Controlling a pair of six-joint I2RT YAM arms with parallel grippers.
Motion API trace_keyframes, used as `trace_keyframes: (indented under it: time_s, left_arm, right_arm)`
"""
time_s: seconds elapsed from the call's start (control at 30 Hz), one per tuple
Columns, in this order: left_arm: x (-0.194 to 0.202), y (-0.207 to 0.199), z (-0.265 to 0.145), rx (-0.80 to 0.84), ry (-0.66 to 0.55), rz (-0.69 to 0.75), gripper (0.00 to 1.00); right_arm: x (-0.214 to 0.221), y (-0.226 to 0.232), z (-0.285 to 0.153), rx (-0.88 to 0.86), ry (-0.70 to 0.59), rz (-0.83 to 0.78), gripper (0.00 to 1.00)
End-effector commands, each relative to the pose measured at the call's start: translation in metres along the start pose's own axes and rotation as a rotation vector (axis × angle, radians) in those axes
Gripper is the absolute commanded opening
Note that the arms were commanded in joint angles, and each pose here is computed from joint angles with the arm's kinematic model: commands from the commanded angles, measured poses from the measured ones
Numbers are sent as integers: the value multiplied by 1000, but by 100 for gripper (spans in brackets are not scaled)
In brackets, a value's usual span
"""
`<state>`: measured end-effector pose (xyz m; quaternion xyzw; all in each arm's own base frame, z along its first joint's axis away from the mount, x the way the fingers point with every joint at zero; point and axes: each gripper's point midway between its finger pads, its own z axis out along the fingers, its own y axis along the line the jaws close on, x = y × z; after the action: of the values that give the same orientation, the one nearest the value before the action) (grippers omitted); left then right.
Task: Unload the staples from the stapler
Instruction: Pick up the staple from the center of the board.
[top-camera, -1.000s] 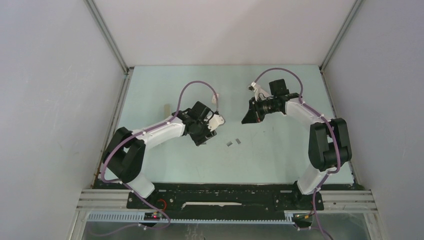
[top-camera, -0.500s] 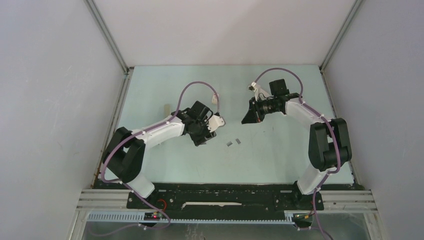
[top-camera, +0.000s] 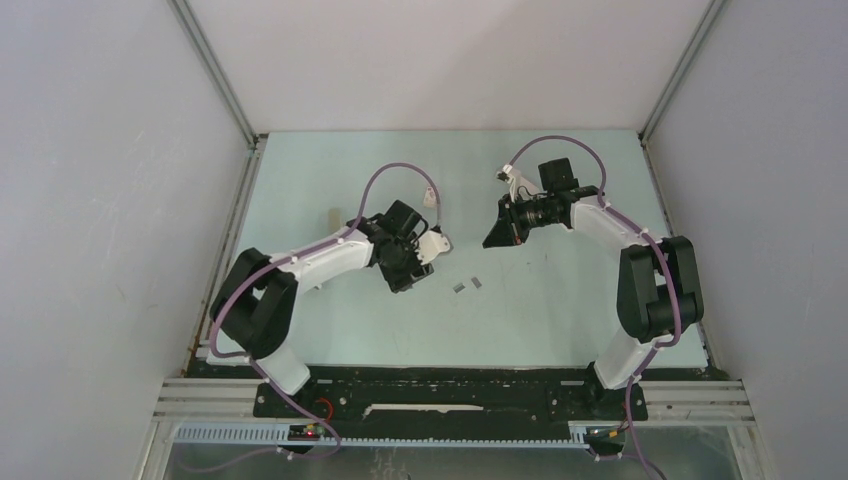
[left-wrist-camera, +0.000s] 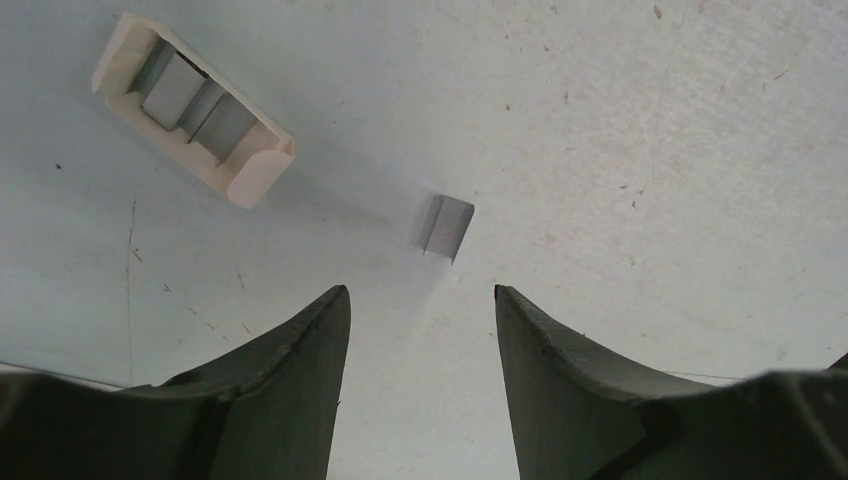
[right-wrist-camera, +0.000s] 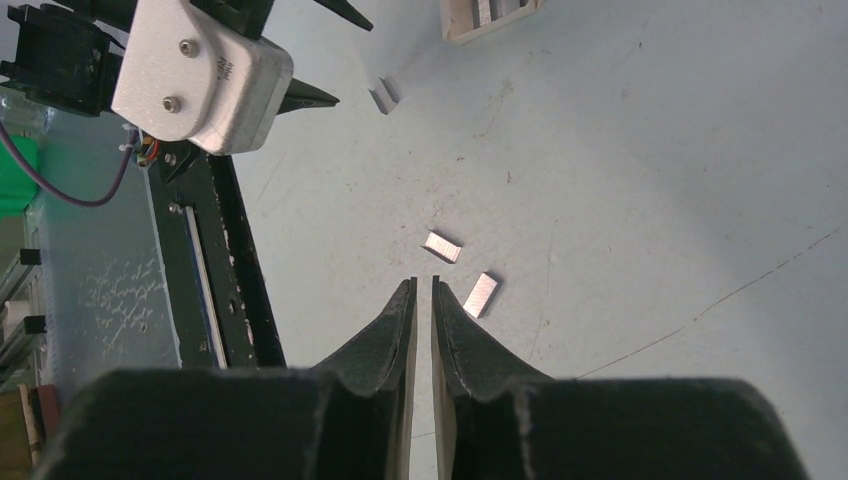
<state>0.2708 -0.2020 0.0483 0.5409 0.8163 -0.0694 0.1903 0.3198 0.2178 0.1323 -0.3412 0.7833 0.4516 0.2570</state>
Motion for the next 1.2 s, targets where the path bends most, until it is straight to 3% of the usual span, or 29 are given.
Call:
trace_keyframes:
  time_s: [0.0, 0.8, 1.17]
  left_arm:
    - [-25, 11, -7, 0, -43, 27, 61]
    - [-23, 1, 28, 42, 70, 60, 53]
    - [-13, -7, 40, 101, 113, 48, 43]
  right_arm:
    - [-9, 11, -7, -9, -25, -57, 18]
    - [-9, 11, -10, -12, -30, -50, 18]
    - [-11, 11, -13, -14, -41, -52, 18]
